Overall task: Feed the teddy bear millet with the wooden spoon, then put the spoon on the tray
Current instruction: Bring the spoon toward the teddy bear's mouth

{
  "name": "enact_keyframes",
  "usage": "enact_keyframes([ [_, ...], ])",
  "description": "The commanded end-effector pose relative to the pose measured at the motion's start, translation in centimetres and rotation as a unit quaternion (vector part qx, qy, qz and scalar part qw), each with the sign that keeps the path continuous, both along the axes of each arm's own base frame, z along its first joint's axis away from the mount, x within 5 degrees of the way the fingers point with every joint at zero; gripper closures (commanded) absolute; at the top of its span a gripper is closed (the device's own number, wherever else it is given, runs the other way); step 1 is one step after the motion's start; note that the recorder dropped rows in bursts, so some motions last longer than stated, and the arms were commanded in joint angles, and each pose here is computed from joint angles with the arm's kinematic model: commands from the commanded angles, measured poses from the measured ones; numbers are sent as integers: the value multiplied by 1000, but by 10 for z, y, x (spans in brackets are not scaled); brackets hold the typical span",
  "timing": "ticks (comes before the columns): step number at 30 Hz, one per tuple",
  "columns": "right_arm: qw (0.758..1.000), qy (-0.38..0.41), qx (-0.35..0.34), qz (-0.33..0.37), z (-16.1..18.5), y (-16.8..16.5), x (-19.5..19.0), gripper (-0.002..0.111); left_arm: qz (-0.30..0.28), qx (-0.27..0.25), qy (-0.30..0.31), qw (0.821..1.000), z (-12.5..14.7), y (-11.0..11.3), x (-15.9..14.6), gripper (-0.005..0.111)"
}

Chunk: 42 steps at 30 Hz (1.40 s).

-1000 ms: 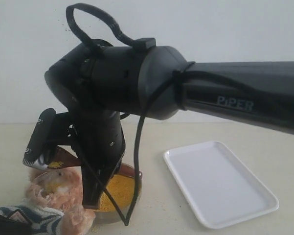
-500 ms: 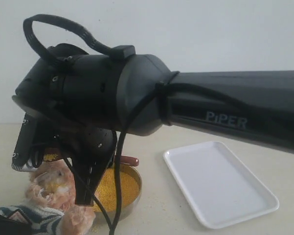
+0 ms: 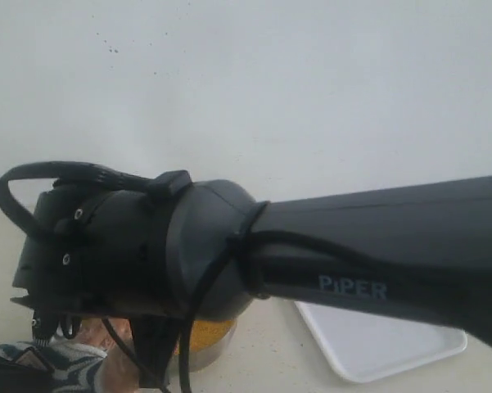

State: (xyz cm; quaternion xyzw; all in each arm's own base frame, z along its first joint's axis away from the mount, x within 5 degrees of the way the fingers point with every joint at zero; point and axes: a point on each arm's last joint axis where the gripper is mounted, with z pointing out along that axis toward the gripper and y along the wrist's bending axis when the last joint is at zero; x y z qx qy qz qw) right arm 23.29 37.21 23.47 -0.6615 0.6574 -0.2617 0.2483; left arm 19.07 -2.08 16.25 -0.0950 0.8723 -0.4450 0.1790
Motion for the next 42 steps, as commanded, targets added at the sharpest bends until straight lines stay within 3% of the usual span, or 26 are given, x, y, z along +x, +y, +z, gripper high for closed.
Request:
enact_keyframes([
  [1, 999, -24, 39, -11, 1, 4, -2, 109, 0, -13, -10, 1000, 4, -1, 0, 103],
  [13, 998, -45, 49, -24, 4, 6, -6, 109, 0, -11, -13, 1000, 4, -1, 0, 103],
  [29, 986, -144, 47, -66, 18, 4, -7, 109, 0, -11, -13, 1000, 4, -1, 0, 103],
  [35, 987, -136, 52, -69, 17, 4, -7, 109, 0, -11, -13, 1000, 4, -1, 0, 103],
  [42, 988, -141, -2, -65, 26, -6, -6, 109, 20, -23, -18, 999, 6, -1, 3, 103],
])
